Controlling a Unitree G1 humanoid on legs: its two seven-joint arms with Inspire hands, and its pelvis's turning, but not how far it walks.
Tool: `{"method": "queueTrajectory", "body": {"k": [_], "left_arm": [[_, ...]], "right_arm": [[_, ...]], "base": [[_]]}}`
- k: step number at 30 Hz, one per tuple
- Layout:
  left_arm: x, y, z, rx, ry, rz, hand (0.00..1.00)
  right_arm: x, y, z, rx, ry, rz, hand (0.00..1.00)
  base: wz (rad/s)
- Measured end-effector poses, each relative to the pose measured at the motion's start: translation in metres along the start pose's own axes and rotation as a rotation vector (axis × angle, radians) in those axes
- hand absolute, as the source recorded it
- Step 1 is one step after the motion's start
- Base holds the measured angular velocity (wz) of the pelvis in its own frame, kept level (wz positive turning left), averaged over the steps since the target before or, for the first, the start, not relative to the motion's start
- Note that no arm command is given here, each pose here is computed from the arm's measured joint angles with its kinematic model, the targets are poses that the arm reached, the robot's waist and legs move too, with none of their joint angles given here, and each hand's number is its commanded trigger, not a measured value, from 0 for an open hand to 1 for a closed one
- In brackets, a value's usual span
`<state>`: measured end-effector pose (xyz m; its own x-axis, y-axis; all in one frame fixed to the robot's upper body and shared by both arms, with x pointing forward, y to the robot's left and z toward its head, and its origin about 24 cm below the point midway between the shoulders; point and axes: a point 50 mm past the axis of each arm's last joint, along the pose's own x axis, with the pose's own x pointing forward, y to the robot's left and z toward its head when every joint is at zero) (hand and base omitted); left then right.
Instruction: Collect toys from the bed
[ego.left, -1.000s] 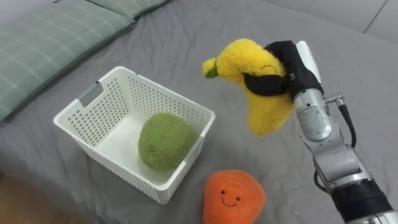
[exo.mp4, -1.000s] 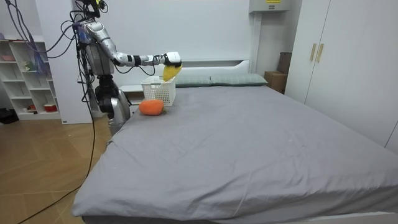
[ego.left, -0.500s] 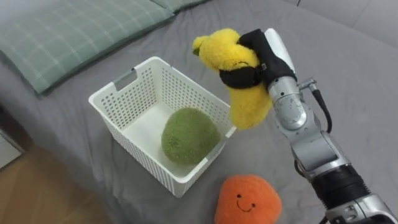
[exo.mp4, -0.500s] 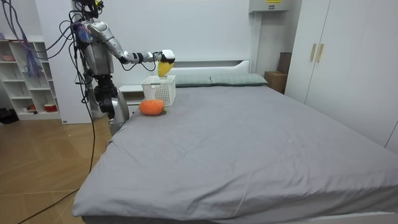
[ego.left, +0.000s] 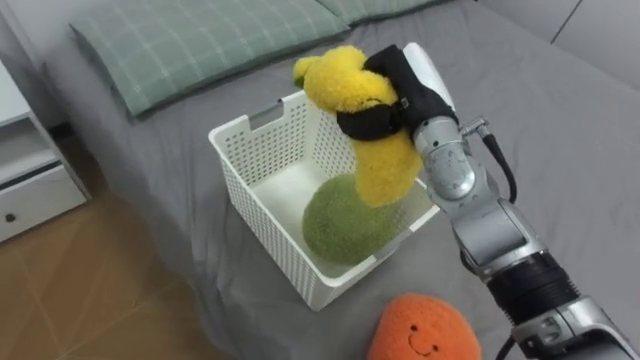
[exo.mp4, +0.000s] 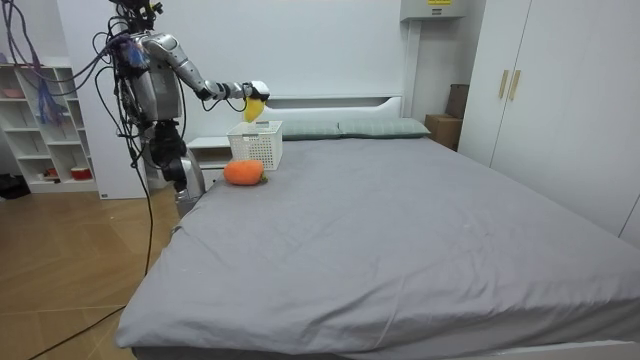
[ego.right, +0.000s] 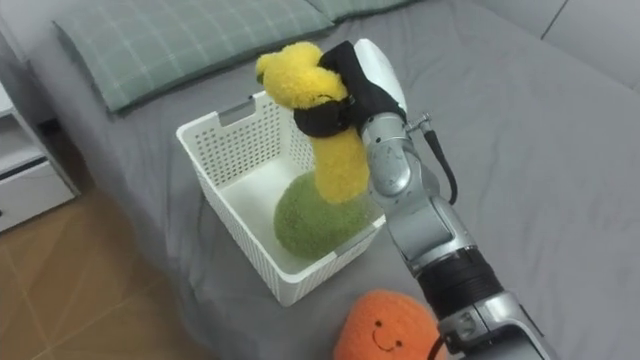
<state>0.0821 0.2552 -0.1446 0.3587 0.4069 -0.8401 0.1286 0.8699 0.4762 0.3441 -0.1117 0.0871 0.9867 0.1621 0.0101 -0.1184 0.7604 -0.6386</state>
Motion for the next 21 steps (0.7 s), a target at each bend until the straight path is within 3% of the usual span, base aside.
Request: {"method": "queueTrajectory", "body": {"k": [2, 3, 4, 15, 21], "left_arm": [[0.000, 0.001, 0.001, 0.019, -0.004, 0.005, 0.00], [0.000, 0.001, 0.002, 0.035, -0.012, 0.009, 0.00], [0.000, 0.002, 0.004, 0.040, -0.019, 0.012, 0.00], [-0.001, 0.000, -0.001, 0.055, 0.002, 0.008, 0.00], [-0.001, 0.002, -0.005, 0.052, 0.012, 0.012, 0.00]], "right_arm": [[0.002, 0.002, -0.003, -0.003, 0.019, 0.008, 0.66], [0.006, 0.002, -0.007, -0.014, 0.044, 0.012, 0.40], [0.008, 0.001, -0.011, -0.025, 0.068, 0.014, 0.01], [0.010, 0.005, -0.048, 0.031, 0.254, 0.038, 0.00], [0.010, 0.002, -0.051, 0.043, 0.266, -0.006, 0.00]], "base": [[0.14], [0.29], [0.31], [0.10], [0.07]]}}
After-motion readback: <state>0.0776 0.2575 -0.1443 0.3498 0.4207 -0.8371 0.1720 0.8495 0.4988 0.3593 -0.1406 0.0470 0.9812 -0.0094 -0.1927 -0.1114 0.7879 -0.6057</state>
